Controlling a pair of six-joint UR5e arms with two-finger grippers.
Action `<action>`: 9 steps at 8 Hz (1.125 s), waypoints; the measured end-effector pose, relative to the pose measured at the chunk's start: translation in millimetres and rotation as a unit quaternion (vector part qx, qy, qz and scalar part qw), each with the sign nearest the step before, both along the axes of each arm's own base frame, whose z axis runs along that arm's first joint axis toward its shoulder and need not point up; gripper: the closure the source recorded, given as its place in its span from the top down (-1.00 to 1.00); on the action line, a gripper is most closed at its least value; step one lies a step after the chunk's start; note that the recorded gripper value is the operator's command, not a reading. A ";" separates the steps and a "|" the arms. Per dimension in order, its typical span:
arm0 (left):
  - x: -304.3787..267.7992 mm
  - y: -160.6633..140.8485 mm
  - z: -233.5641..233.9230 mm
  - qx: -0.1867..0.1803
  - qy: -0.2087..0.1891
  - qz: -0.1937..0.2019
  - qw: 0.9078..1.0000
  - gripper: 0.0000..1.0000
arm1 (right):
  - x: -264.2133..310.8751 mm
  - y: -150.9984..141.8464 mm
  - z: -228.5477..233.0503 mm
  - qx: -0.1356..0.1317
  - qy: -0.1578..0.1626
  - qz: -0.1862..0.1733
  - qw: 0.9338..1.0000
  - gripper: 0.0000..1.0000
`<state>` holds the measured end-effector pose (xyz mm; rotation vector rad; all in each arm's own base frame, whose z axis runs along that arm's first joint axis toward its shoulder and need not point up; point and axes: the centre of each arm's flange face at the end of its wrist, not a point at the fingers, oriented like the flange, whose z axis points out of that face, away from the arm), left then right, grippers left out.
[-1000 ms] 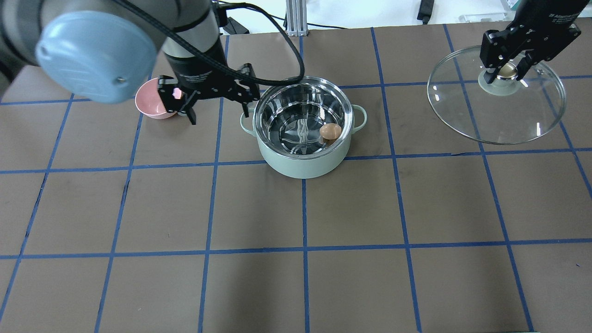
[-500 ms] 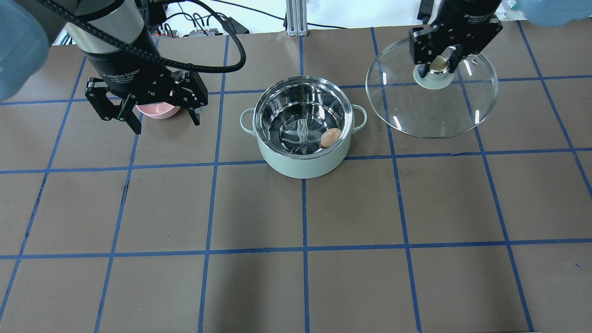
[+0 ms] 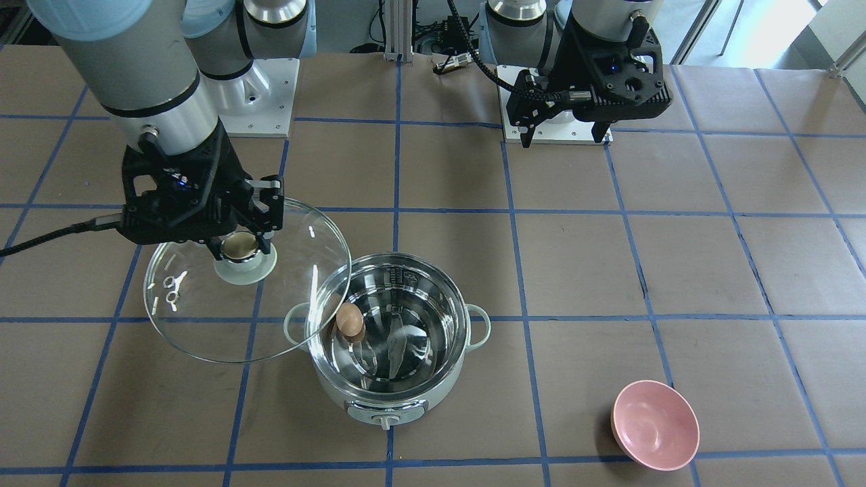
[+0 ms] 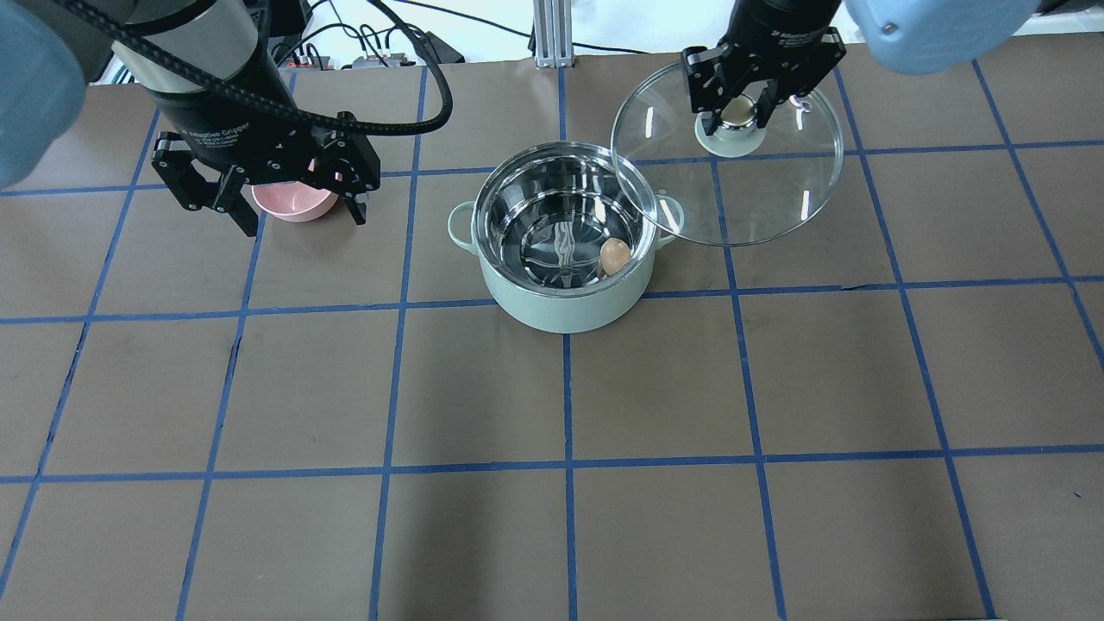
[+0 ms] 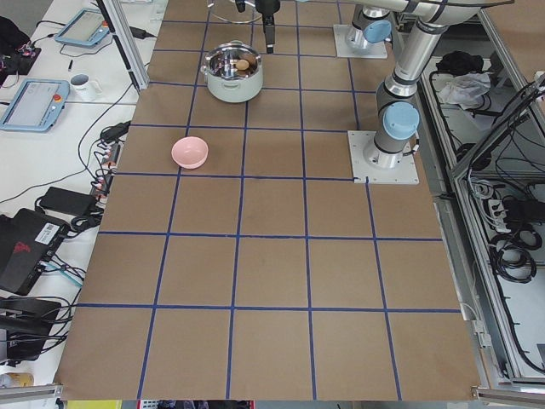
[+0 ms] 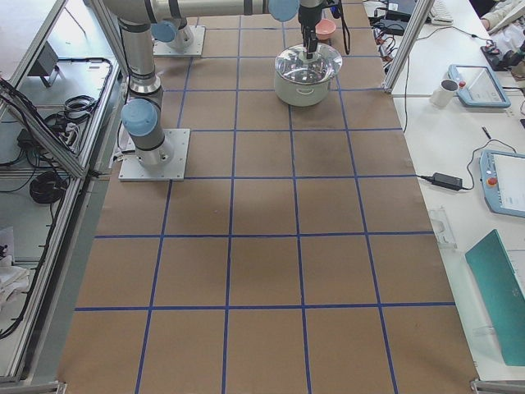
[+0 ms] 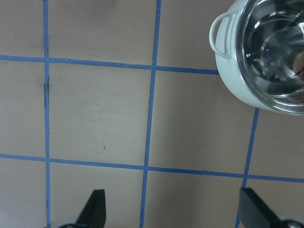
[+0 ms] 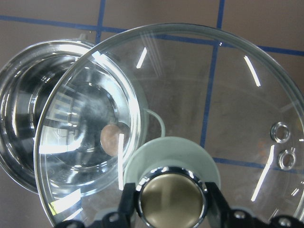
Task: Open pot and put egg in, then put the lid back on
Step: 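Carry the glass lid back over the pot and lower it on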
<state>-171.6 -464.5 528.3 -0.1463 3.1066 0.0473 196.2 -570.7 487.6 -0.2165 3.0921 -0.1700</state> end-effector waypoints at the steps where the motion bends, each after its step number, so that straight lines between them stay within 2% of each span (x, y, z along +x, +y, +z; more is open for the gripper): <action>1: 0.0 -0.6 0.0 -0.003 0.000 -0.004 1.000 1.00 | 20.9 -7.5 -9.8 -0.003 -0.007 -0.006 1.000 -0.91; 4: 0.4 -0.1 0.9 -0.005 -0.003 -0.006 1.000 1.00 | 83.2 -24.3 -49.1 -0.010 -0.022 -0.011 1.000 -0.89; 6: 1.2 0.0 1.4 -0.006 -0.007 -0.007 1.000 1.00 | 101.3 -29.0 -65.3 -0.005 -0.039 -0.035 0.999 -0.89; 9: 1.5 0.5 1.9 -0.007 -0.008 -0.007 1.000 1.00 | 122.0 -38.2 -94.0 -0.003 -0.044 -0.036 0.998 -0.87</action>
